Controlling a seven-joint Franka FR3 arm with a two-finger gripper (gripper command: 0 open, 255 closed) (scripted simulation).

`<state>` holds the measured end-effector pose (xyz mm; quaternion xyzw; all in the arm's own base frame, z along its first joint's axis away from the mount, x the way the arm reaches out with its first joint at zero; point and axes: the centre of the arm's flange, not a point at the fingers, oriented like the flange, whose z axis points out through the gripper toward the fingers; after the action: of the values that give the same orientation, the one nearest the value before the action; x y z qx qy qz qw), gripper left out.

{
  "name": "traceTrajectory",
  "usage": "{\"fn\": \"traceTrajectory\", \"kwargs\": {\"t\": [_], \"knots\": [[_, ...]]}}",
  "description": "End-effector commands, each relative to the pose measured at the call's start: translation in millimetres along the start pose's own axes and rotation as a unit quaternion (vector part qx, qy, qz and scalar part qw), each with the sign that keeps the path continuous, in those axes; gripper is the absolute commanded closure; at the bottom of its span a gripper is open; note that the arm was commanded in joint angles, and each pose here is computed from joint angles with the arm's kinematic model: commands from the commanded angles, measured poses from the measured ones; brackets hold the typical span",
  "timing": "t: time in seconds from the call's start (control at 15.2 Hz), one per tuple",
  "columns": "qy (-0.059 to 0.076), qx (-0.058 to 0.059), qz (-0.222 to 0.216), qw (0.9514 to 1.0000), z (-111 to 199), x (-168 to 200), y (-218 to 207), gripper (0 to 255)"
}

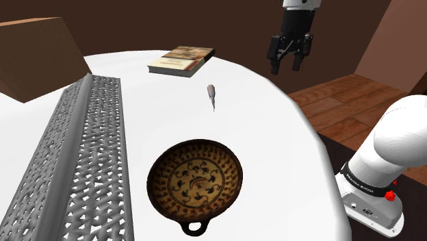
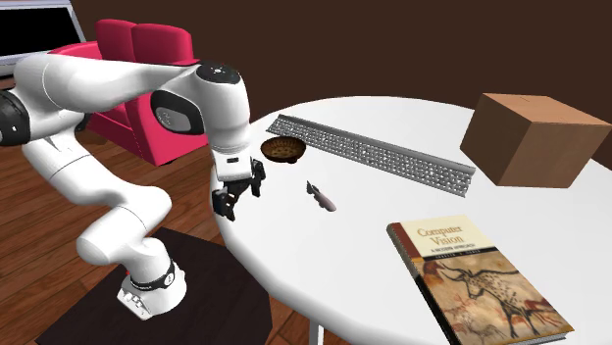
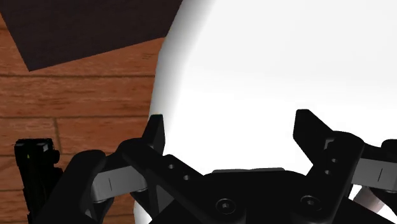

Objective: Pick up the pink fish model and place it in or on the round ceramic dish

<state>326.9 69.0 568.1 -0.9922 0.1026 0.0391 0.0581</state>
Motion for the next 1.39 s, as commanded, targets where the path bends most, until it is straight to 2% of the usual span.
{"fn": "traceTrajectory", "kwargs": {"t": [0.0, 0.46, 0.99, 1.32], "knots": [[0.006, 0.003, 0.022, 0.9997, 5.7, 6.1, -25.4, 0], [0.025, 0.009, 0.094, 0.9953, 20.9, 36.7, -107.5, 0], [0.047, 0.016, 0.175, 0.9834, 35.3, 86.2, -195.0, 0], [0.047, 0.016, 0.176, 0.9830, 56.5, 89.5, -197.2, 0]]}}
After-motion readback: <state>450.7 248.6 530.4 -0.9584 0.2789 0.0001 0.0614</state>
